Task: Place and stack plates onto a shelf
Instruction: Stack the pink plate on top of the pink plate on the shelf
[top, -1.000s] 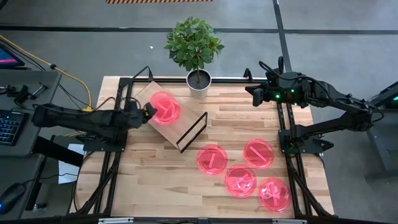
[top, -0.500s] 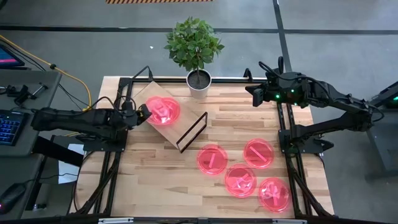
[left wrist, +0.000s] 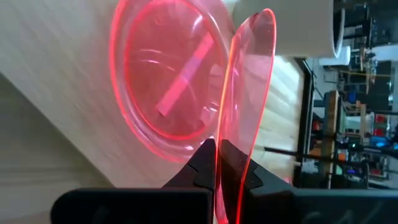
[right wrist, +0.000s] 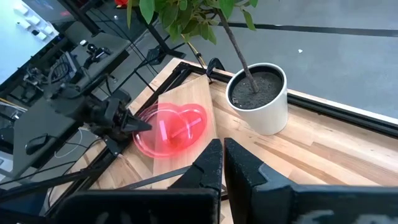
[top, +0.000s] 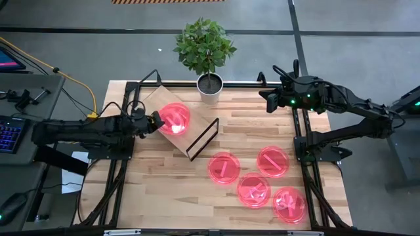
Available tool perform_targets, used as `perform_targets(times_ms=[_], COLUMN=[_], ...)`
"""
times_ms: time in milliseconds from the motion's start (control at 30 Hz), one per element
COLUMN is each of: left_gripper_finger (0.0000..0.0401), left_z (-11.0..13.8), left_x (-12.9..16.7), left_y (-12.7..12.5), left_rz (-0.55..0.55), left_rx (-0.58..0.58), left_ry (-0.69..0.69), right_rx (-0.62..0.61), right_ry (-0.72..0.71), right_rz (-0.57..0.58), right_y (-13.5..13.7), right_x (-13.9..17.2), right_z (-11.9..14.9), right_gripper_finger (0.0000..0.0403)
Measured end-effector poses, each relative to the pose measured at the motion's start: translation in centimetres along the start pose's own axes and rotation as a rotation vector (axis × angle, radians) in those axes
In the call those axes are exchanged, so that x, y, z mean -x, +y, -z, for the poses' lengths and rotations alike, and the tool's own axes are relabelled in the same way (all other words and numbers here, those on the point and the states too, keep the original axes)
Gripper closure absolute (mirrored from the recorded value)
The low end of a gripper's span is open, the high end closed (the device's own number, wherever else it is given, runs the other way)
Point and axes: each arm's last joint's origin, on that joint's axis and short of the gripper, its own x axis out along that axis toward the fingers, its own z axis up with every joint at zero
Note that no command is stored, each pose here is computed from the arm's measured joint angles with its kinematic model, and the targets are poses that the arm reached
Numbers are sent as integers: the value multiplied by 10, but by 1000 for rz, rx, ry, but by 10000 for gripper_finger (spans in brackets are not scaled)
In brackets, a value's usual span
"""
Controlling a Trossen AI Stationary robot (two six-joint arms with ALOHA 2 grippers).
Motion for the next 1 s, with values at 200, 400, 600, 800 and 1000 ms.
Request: perform_targets(times_ms=[200,400,600,800,1000], left_gripper_finger=[401,401,389,372,348], left_z=[-14,-21,-22,-21,-20], left_x=[3,0,-5,-12,-17], left_y=[0,2,1,-2,-2], left_rz=[47,8,-2,-1,-31], left_rx=[0,21,2,-22,-50], left_ry=[34,-7,-32,-32,-37], right_rx=[0,-7,-11,-11,-11], right_ry=[0,0,-2,-21,-22], right_rz=[0,0,2,24,26], right_y=[0,0,0,-1,-1], right_x=[0,0,0,0,0], right_z=[0,0,0,-1,-1], right_gripper_finger=[402,402,402,402,402])
